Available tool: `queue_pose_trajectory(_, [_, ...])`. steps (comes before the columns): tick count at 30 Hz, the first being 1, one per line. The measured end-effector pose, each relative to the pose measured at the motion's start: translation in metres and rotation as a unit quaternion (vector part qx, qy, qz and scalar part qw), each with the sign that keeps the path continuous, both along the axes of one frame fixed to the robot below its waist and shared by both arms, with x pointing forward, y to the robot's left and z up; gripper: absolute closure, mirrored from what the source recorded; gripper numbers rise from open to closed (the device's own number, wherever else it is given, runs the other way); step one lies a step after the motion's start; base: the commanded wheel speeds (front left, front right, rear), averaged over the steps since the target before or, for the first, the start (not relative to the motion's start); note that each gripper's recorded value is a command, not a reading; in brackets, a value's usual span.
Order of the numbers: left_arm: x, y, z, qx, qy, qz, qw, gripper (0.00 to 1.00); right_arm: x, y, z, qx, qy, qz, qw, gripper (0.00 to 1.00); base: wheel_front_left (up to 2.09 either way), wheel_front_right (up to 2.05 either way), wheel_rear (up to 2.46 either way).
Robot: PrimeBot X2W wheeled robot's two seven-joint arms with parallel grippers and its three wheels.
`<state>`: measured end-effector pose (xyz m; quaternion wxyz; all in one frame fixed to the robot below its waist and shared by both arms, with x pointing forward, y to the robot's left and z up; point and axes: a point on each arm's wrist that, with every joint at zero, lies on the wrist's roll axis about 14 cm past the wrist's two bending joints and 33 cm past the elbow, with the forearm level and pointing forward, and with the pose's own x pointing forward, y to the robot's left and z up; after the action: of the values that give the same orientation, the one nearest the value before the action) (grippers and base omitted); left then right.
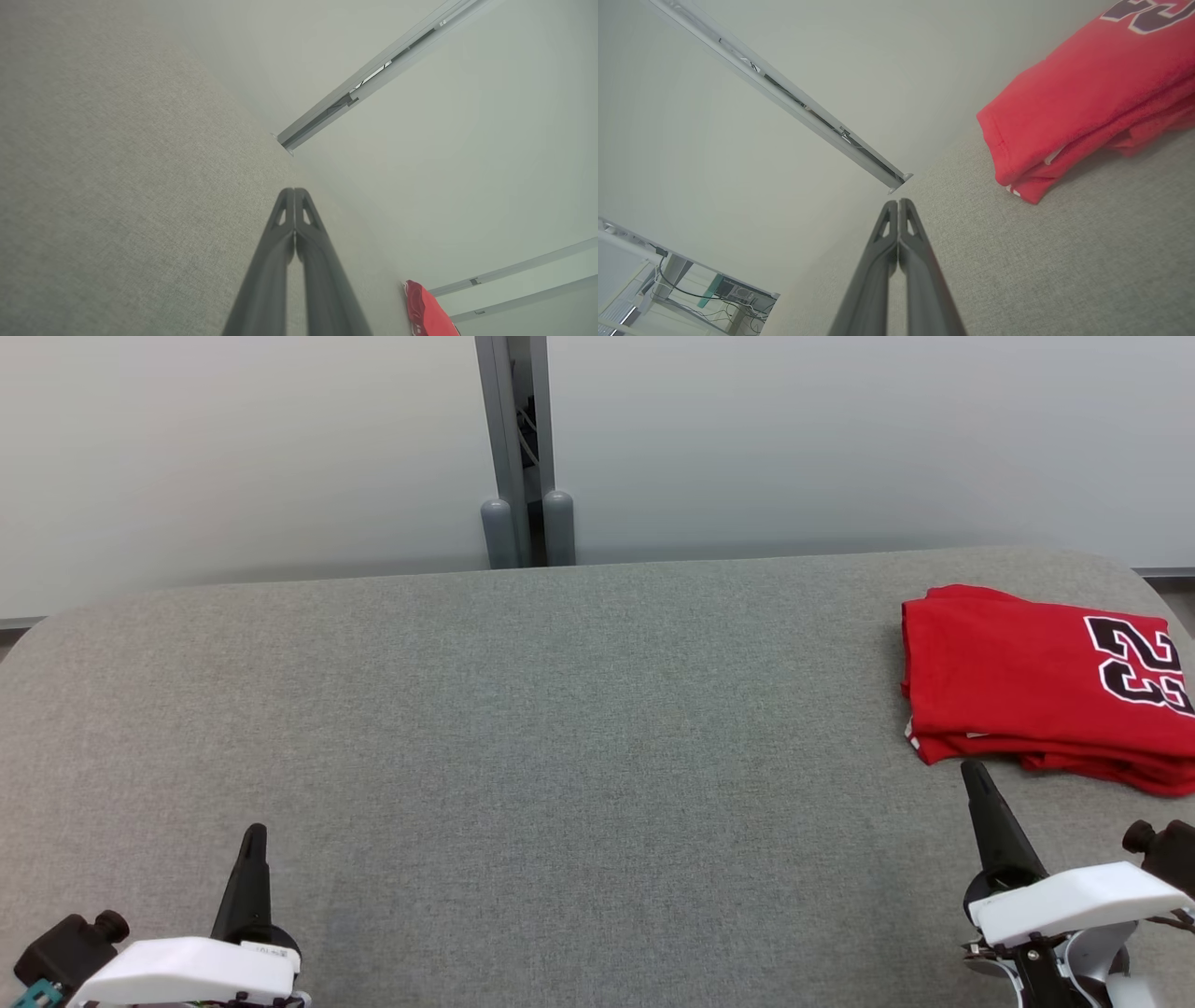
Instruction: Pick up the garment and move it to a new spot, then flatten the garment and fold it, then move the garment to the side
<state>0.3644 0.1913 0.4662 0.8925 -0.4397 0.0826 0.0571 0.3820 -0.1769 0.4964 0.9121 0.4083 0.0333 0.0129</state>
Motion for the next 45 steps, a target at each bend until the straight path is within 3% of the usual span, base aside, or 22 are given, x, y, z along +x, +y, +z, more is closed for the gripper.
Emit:
queue_pose_trajectory(15, [0.006, 0.005, 0.005, -0.083, -0.013, 0.013, 0.996, 1.00, 0.005, -0.002, 0.001, 0.092, 0.003, -0.007, 0.996, 1.00, 0.00, 0.00, 0.00])
queue_pose_trajectory(45, [0.015, 0.016, 0.022, -0.226, -0.057, 0.031, 0.972, 1.00, 0.014, -0.002, 0.006, 0.250, 0.004, -0.010, 0.968, 1.00, 0.00, 0.00, 0.00])
